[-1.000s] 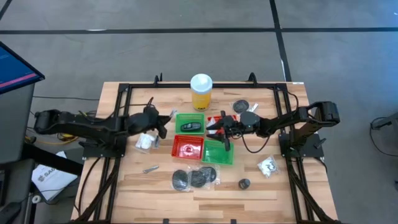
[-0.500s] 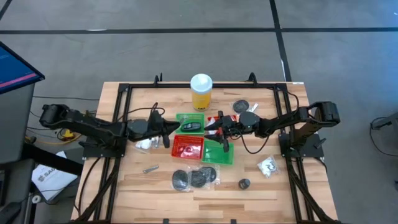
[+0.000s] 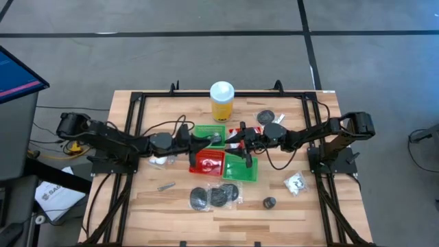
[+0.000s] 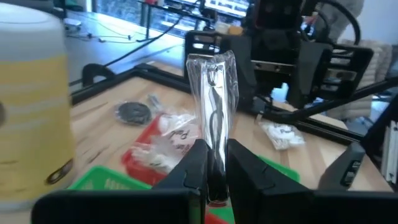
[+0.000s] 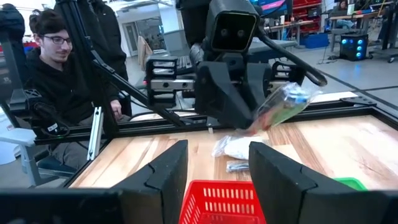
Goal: Pick & Place Travel size toiletries
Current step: Put the nail cutter into the right green bin
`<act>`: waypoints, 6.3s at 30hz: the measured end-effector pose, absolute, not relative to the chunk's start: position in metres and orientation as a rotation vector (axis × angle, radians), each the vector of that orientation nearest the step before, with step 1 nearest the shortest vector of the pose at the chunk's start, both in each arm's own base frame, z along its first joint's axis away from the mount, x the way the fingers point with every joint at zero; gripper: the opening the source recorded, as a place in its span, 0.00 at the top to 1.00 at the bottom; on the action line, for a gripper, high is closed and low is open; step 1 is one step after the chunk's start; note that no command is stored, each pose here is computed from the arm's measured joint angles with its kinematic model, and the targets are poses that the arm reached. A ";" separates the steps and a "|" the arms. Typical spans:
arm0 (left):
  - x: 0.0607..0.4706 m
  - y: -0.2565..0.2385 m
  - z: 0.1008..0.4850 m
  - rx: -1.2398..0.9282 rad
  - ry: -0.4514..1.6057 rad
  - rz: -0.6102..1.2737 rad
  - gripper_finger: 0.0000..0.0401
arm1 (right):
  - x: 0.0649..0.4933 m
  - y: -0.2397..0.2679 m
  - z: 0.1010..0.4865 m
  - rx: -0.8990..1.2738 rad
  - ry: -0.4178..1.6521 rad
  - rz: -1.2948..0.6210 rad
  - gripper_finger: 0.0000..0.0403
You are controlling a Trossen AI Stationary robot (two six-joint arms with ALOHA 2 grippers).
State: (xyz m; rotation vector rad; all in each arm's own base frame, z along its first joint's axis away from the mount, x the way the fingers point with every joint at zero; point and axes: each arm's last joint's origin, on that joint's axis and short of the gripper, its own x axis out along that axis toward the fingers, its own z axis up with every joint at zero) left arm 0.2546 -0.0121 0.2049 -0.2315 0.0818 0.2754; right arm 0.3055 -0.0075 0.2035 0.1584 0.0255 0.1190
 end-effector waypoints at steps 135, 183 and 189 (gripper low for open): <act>0.262 -0.029 0.218 -0.144 0.059 0.181 0.68 | 0.269 0.028 0.182 0.267 0.722 0.010 0.72; 0.262 -0.029 0.218 -0.156 0.059 0.183 0.68 | 0.149 -0.135 0.193 0.787 0.875 -1.133 0.73; 0.262 -0.029 0.218 -0.168 0.058 0.182 0.68 | 0.149 -0.159 0.174 0.902 0.886 -1.120 0.73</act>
